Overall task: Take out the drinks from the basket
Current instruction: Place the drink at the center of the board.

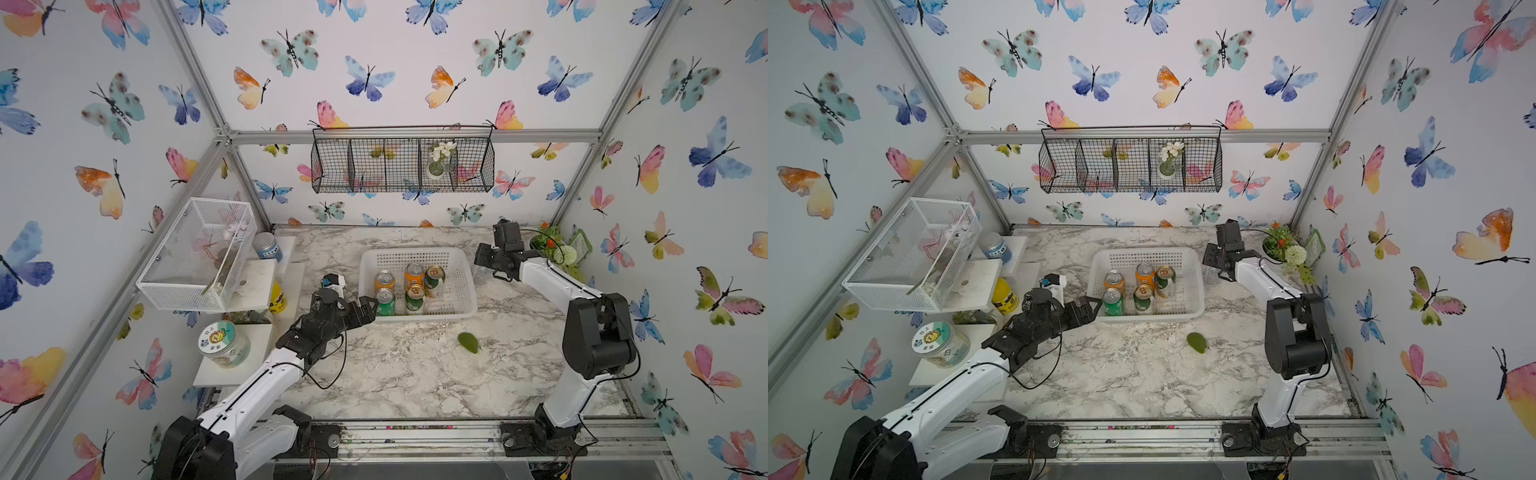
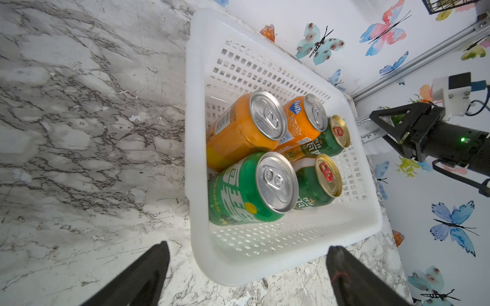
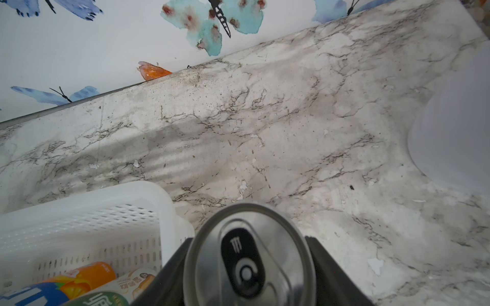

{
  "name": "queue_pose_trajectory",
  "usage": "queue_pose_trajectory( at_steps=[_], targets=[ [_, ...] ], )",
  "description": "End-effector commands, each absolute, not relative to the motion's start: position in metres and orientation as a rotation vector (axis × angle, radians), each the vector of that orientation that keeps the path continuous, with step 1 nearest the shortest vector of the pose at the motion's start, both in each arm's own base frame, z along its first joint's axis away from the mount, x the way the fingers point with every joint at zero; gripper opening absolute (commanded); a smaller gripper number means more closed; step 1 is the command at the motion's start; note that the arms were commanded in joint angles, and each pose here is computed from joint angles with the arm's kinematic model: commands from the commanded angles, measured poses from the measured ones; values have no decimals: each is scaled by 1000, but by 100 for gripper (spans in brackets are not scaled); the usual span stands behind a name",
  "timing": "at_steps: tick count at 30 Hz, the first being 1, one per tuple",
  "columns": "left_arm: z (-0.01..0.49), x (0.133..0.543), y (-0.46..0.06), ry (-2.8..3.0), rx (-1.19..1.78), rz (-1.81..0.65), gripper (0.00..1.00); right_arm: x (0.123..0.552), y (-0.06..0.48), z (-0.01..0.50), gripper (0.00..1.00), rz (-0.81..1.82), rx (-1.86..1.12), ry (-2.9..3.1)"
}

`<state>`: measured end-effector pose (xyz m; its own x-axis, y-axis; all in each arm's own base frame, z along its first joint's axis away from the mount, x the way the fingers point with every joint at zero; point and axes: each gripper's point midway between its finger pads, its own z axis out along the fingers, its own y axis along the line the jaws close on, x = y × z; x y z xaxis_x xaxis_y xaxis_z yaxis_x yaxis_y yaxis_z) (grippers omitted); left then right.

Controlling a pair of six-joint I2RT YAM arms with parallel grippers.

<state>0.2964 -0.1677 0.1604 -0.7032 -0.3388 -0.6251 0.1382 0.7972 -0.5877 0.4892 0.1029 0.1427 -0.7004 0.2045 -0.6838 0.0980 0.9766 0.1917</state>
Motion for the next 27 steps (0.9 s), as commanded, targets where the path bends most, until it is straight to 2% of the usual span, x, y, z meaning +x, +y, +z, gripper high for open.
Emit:
queue_pose_trajectory(
  at_steps=[1,5,7,8,19,27],
  targets=[
    [171,301,-166,2189,-143,-773,99,499,111,159,58,249,212,2284],
    [172,301,-166,2188,-142,-774,99,498,112,165,72,264,209,2269],
    [172,301,-166,2188,-141,-776,99,498,112,168,92,268,213,2262],
    [173,301,-166,2187,-141,-776,99,498,112,171,98,269,217,2255],
    [181,303,-169,2171,-128,-789,99,496,101,222,98,235,232,2145],
    [204,309,-192,2164,-41,-844,100,465,112,250,98,358,193,2064]
  ],
)
